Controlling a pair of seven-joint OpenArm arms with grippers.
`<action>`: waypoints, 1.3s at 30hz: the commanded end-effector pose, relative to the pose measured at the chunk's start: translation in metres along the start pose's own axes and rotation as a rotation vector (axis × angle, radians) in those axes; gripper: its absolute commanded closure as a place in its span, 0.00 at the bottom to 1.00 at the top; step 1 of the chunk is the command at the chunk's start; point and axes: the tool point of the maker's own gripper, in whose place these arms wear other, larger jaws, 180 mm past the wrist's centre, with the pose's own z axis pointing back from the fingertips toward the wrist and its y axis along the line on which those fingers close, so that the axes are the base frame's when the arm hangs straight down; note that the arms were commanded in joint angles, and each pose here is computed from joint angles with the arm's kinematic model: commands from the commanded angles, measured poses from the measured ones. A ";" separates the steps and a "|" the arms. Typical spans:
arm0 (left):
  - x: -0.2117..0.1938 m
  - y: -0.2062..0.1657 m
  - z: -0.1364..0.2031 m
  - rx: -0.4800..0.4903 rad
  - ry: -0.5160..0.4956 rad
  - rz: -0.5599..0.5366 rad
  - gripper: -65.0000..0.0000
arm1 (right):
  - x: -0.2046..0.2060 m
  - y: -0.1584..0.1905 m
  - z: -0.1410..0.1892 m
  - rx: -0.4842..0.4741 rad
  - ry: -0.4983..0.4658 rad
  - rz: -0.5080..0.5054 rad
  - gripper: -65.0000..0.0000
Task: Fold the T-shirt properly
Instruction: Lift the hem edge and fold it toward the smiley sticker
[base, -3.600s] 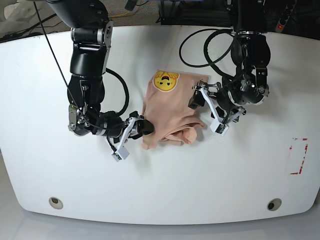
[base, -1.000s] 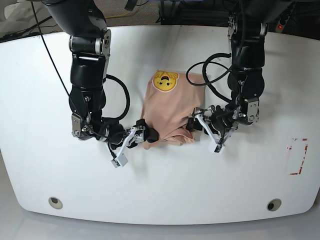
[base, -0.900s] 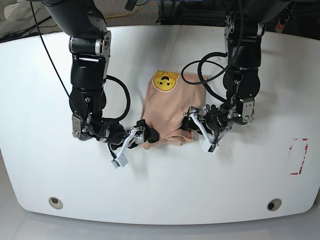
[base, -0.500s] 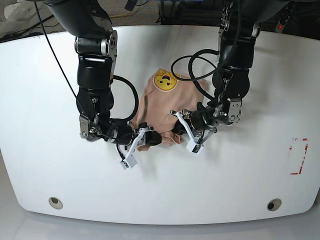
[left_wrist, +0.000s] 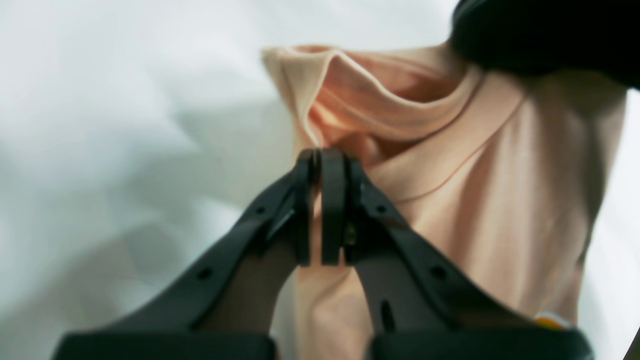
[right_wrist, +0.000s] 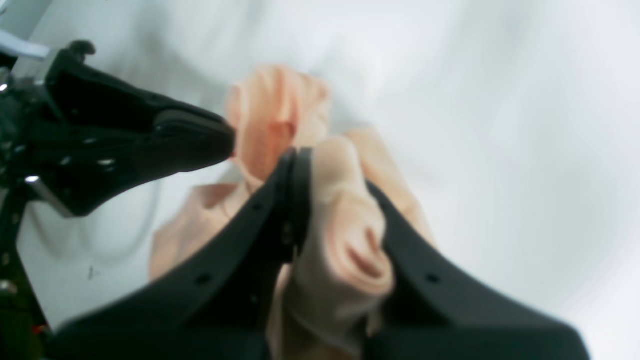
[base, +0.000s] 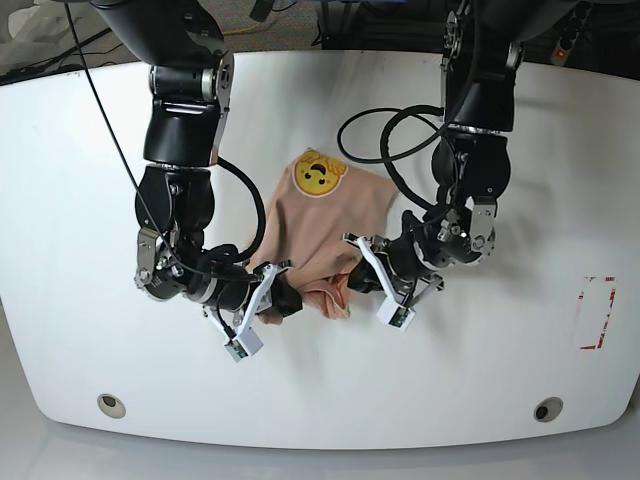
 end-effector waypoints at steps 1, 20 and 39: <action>0.033 0.000 0.003 -0.004 -0.075 -0.033 0.98 | 0.027 -0.001 0.008 0.000 -0.065 0.033 0.96; 0.021 -0.020 0.022 -0.015 0.005 -0.149 0.40 | 0.011 -0.056 0.024 -0.076 -0.116 -0.040 0.21; -0.077 -0.052 0.037 -0.083 0.183 -0.184 0.41 | 0.014 0.016 -0.011 0.046 -0.016 0.121 0.36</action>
